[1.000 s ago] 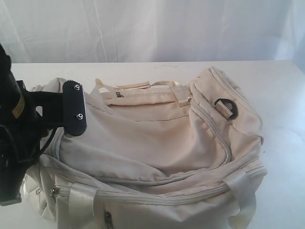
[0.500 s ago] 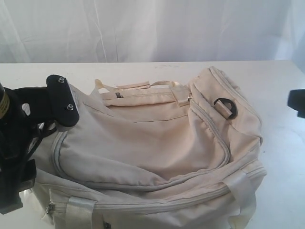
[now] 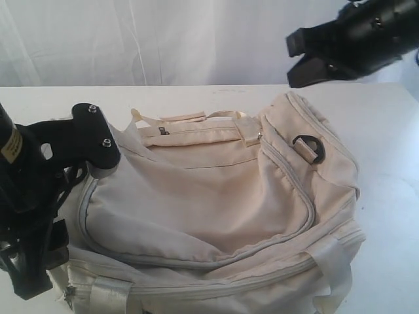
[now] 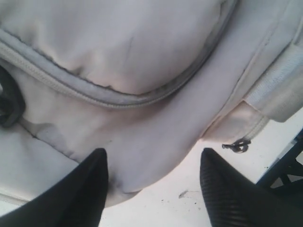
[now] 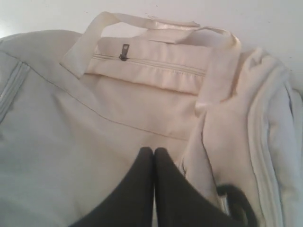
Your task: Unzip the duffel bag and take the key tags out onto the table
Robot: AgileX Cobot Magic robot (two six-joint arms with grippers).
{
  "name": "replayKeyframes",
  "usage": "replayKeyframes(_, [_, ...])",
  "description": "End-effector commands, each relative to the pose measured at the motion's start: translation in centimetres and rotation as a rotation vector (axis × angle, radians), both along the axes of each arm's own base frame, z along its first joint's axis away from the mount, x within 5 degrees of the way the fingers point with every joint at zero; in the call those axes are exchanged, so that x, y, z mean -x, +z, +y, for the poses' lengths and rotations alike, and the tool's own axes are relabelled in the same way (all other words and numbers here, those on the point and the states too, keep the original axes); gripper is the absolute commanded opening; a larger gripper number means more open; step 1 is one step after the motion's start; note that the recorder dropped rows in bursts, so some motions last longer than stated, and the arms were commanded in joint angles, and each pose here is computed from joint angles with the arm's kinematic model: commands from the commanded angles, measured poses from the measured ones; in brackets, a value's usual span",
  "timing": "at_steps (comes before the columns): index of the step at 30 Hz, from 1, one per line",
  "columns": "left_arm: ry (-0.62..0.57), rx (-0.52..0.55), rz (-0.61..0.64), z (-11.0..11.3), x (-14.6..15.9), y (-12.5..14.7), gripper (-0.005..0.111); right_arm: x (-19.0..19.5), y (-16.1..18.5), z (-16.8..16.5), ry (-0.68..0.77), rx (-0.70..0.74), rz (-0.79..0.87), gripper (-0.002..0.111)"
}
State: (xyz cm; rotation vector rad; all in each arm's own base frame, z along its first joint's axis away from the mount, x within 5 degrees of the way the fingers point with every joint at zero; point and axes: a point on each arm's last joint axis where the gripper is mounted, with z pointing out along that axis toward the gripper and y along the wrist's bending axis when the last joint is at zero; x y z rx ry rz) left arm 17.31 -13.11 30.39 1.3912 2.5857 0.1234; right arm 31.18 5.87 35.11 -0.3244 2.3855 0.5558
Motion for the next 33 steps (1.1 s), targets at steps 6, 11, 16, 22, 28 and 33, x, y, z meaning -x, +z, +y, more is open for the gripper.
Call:
replayKeyframes(6, [0.028, 0.020, 0.024, 0.1, 0.4, 0.0, 0.060, -7.4, -3.8, 4.4, 0.104, 0.060, 0.032, 0.000])
replayKeyframes(11, [0.028, 0.028, 0.020, 0.0, 0.4, 0.0, 0.060, -9.5, -6.4, 5.0, 0.082, 0.051, 0.102, 0.000])
replayKeyframes(16, [0.030, 0.032, 0.017, 0.0, 0.3, 0.0, 0.060, -10.7, -8.0, 5.2, 0.089, 0.061, 0.138, 0.000])
replayKeyframes(22, [0.030, 0.033, 0.016, 0.0, 0.3, 0.0, 0.060, -12.1, -8.8, 4.7, 0.053, 0.144, 0.155, 0.000])
replayKeyframes(28, [0.030, 0.033, 0.016, 0.0, 0.3, 0.0, 0.060, -12.7, -10.1, 3.6, -0.019, 0.272, 0.229, 0.000])
replayKeyframes(33, [0.029, 0.034, 0.014, 0.0, 0.3, 0.0, 0.060, -13.0, -8.8, 4.4, -0.023, 0.172, 0.209, 0.000])
